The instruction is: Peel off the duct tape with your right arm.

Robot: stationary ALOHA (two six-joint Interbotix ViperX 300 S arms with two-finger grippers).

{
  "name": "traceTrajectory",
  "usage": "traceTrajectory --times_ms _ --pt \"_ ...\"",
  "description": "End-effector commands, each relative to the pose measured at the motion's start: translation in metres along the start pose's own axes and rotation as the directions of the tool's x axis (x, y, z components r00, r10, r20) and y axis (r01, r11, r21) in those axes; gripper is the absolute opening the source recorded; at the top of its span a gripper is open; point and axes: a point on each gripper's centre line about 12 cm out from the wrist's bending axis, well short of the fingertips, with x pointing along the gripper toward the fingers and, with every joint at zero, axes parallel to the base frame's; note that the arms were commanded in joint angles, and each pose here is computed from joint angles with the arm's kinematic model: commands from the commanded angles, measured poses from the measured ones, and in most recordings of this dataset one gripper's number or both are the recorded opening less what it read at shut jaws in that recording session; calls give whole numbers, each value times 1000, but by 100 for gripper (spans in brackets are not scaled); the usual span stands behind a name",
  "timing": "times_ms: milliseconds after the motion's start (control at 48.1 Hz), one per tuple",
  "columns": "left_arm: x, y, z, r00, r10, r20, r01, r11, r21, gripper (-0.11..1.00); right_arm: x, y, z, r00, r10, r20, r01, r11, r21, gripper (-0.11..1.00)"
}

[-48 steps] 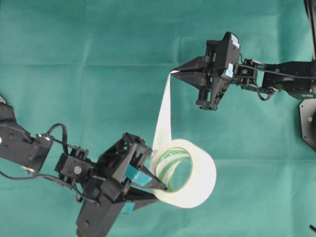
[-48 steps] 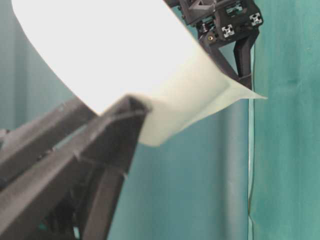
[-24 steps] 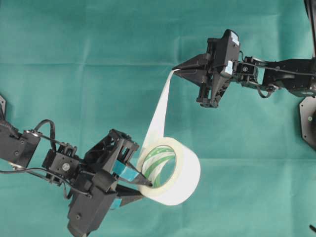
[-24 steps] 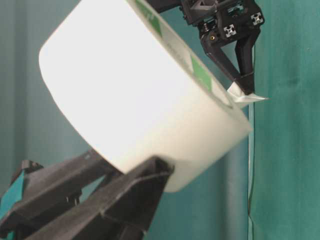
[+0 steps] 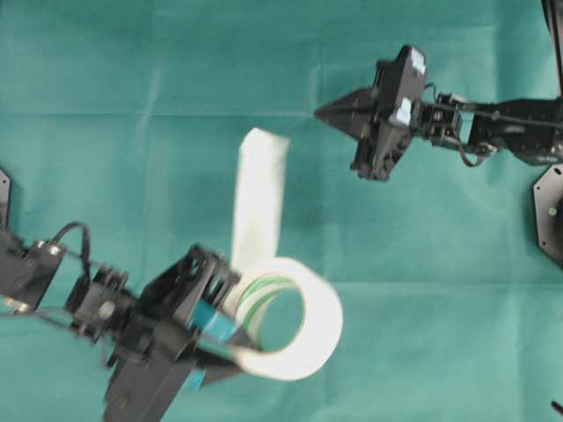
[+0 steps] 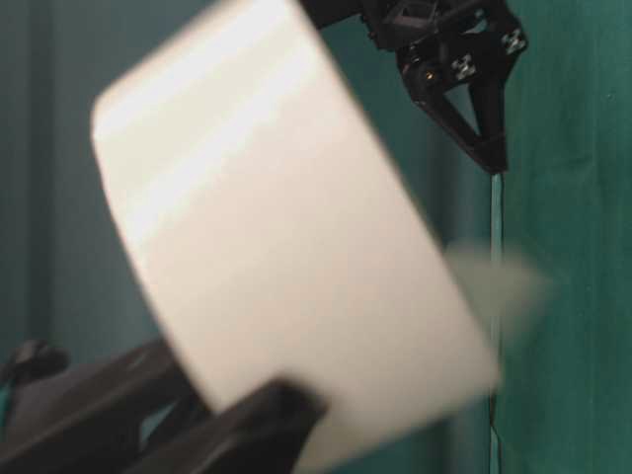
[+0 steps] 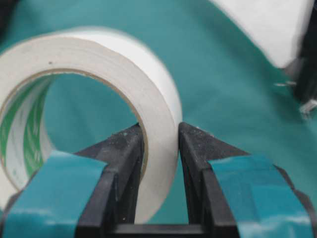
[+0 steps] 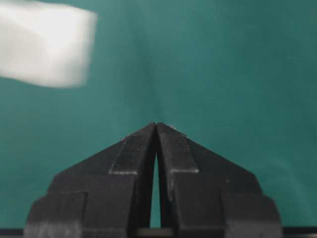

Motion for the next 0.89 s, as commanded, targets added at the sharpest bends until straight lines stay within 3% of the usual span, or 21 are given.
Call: traceTrajectory --times_ms 0,229,499,666,874 --pt "-15 7 21 997 24 71 -25 1000 5 20 0 2 9 1000 6 30 -6 1000 -5 -9" --pt "-15 9 18 997 29 65 -30 1000 2 20 -4 3 11 999 8 38 -8 1000 -7 7" --pt "-15 19 12 998 49 42 -49 999 -11 20 -18 5 11 999 14 37 -14 1000 -8 8" --pt "-18 48 -6 994 108 -16 -109 993 -50 20 -25 12 13 998 36 49 -35 999 -19 8" --pt "-20 86 -31 979 189 -74 -195 976 -97 20 -29 22 11 997 66 45 -64 997 -30 8"
